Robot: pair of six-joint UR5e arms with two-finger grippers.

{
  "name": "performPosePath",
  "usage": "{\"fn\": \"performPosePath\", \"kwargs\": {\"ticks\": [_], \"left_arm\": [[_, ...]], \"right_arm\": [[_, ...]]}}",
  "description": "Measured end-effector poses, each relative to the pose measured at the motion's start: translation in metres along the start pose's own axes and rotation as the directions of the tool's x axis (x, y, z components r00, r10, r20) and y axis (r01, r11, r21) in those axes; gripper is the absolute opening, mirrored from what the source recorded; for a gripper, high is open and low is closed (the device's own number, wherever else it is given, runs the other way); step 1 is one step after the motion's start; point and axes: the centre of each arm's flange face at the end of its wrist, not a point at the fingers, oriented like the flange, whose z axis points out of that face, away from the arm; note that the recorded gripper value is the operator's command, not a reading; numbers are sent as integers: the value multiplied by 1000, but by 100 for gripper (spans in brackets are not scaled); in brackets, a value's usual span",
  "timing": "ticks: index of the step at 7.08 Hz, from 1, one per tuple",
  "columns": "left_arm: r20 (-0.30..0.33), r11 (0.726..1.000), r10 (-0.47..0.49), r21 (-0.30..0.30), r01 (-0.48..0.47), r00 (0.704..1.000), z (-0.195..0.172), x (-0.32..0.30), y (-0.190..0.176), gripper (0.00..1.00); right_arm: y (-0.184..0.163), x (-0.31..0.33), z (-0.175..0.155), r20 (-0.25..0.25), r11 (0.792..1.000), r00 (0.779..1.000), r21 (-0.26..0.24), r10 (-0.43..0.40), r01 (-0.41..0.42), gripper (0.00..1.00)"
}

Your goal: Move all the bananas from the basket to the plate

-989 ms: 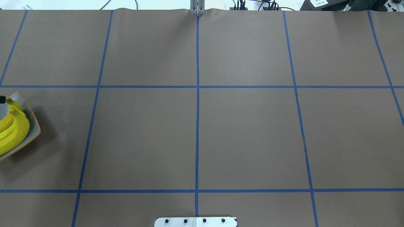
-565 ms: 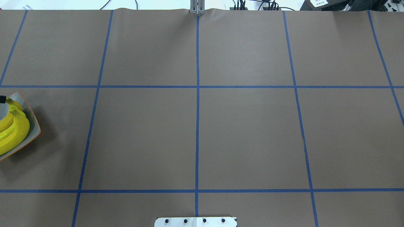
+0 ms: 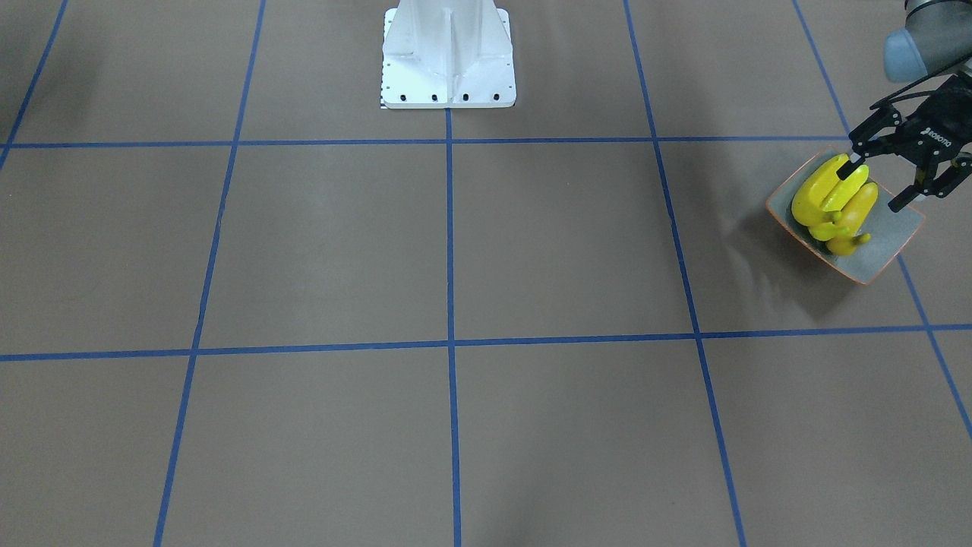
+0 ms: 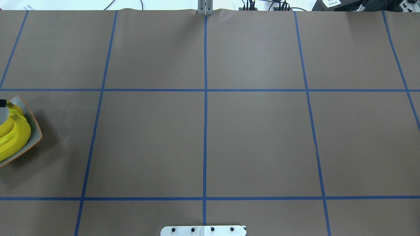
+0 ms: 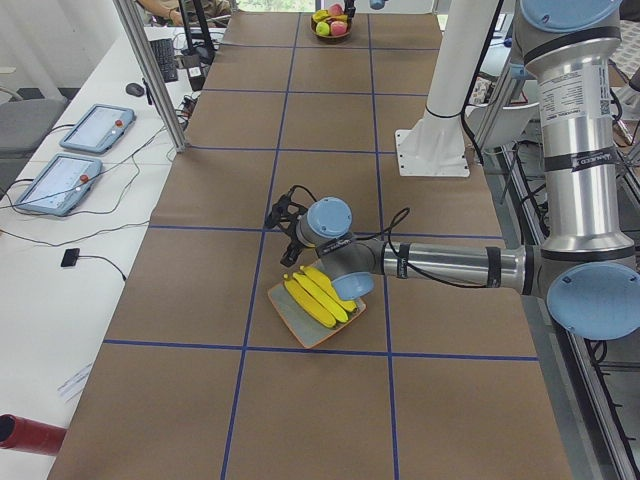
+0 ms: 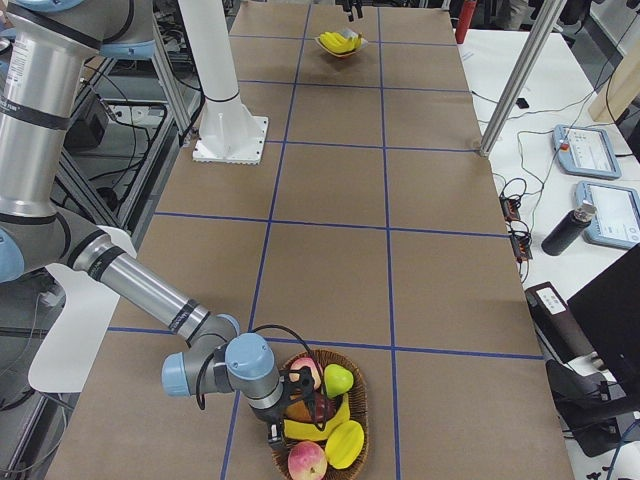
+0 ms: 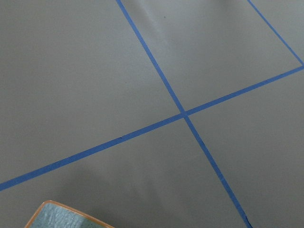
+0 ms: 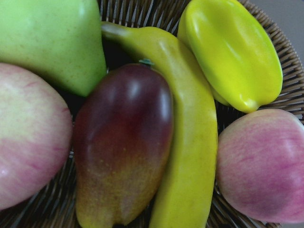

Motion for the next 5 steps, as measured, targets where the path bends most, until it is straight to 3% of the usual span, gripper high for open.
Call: {"fn": "performPosePath", "kwargs": {"ticks": [2,5], "left_arm": [[0,1000,0,0,0,1000,0,0,0,100],[0,1000,1,-1,-1,1000,0,0,1,100]], "right_arm": [[4,2,4,-13,1000,1000,-11,-18,17,59],[6,1,8,-15,999,999,-24,-31,31,53]]}}
